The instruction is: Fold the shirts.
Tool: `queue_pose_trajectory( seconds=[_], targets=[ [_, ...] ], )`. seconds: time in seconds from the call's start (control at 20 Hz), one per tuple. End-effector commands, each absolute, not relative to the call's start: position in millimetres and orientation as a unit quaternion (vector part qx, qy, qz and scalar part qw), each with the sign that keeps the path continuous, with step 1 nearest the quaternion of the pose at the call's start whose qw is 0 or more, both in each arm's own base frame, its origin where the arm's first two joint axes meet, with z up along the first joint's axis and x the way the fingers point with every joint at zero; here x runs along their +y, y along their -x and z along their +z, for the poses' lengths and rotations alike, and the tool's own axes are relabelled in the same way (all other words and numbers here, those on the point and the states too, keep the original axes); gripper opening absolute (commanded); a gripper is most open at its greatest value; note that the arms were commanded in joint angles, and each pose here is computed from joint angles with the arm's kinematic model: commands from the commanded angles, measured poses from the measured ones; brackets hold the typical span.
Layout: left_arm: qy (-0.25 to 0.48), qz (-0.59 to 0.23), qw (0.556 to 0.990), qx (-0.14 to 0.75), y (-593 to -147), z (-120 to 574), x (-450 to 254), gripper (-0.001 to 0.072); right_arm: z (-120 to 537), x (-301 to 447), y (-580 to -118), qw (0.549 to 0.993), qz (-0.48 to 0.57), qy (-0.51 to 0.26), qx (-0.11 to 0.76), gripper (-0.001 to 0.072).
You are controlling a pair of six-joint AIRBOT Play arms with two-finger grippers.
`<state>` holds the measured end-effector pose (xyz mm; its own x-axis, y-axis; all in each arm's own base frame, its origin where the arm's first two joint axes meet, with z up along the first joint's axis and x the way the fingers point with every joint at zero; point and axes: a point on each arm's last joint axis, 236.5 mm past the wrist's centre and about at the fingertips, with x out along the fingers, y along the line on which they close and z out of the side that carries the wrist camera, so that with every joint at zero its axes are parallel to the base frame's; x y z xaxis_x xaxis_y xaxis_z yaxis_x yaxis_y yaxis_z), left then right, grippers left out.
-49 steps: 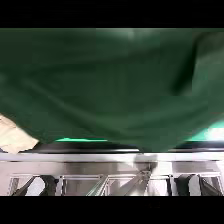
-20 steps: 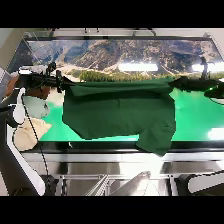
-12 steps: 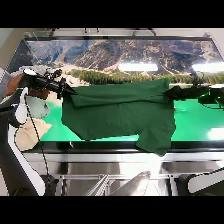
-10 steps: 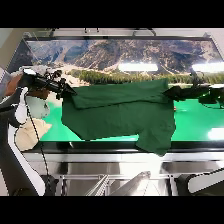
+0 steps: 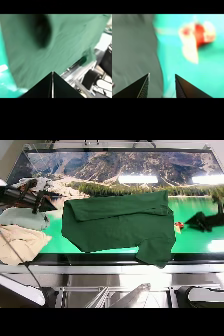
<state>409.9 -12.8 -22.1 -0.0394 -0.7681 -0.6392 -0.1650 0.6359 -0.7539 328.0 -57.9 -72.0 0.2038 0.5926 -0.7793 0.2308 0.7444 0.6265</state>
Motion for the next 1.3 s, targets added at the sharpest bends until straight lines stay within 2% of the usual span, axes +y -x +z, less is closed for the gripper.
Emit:
queue_pose_trajectory(
  seconds=[0.0, 0.15, 0.25, 0.3, 0.35, 0.4, 0.5, 0.55, 0.6, 0.7, 0.9, 1.15, 1.25],
  targets=[
    [0.357, -0.213, 0.605, 0.679, -362.0, -31.7, 3.9, 0.0003, -102.2, -31.0, -257.2, 0.619, 0.100, -0.389, 0.675, 0.0374],
    [0.381, -0.186, 0.614, 0.665, -339.5, -37.3, 11.2, 0.0002, -121.0, 9.7, -219.3, 0.566, 0.113, -0.405, 0.709, 0.0374],
    [0.396, -0.167, 0.619, 0.657, -327.0, -38.7, 14.6, 0.0003, -134.6, 30.5, -201.1, 0.549, 0.114, -0.398, 0.726, 0.0374],
    [0.402, -0.158, 0.621, 0.654, -320.8, -40.0, 15.2, 0.0046, -139.4, 37.7, -198.6, 0.549, 0.114, -0.393, 0.729, 0.0375],
    [0.408, -0.151, 0.620, 0.653, -314.3, -42.2, 14.3, 0.0254, -141.0, 44.5, -201.5, 0.552, 0.115, -0.395, 0.725, 0.0374],
    [0.413, -0.146, 0.618, 0.653, -308.7, -45.2, 12.7, 0.0316, -139.3, 52.7, -209.8, 0.560, 0.125, -0.401, 0.715, 0.0374],
    [0.418, -0.147, 0.609, 0.658, -295.9, -53.8, 5.1, 0.0320, -128.4, 69.1, -237.5, 0.585, 0.154, -0.428, 0.672, 0.0365],
    [0.420, -0.151, 0.599, 0.665, -288.8, -58.8, -1.4, 0.0321, -118.2, 78.5, -254.4, 0.598, 0.174, -0.448, 0.642, 0.0288],
    [0.421, -0.152, 0.591, 0.671, -282.3, -64.7, -8.3, 0.0321, -109.1, 85.1, -266.8, 0.609, 0.192, -0.461, 0.617, 0.0032],
    [0.415, -0.156, 0.581, 0.682, -272.3, -76.8, -22.7, 0.0350, -97.4, 92.4, -282.9, 0.621, 0.208, -0.477, 0.586, 0.0024],
    [0.385, -0.155, 0.580, 0.700, -263.0, -100.1, -49.9, 0.0351, -94.1, 94.7, -287.4, 0.622, 0.212, -0.484, 0.578, 0.0024],
    [0.340, -0.176, 0.567, 0.730, -273.0, -128.6, -80.7, 0.0351, -92.5, 96.0, -286.2, 0.623, 0.219, -0.481, 0.577, 0.0025],
    [0.338, -0.203, 0.552, 0.735, -280.0, -131.2, -97.6, 0.0311, -88.6, 99.1, -283.4, 0.617, 0.230, -0.482, 0.578, 0.0024]
  ],
)
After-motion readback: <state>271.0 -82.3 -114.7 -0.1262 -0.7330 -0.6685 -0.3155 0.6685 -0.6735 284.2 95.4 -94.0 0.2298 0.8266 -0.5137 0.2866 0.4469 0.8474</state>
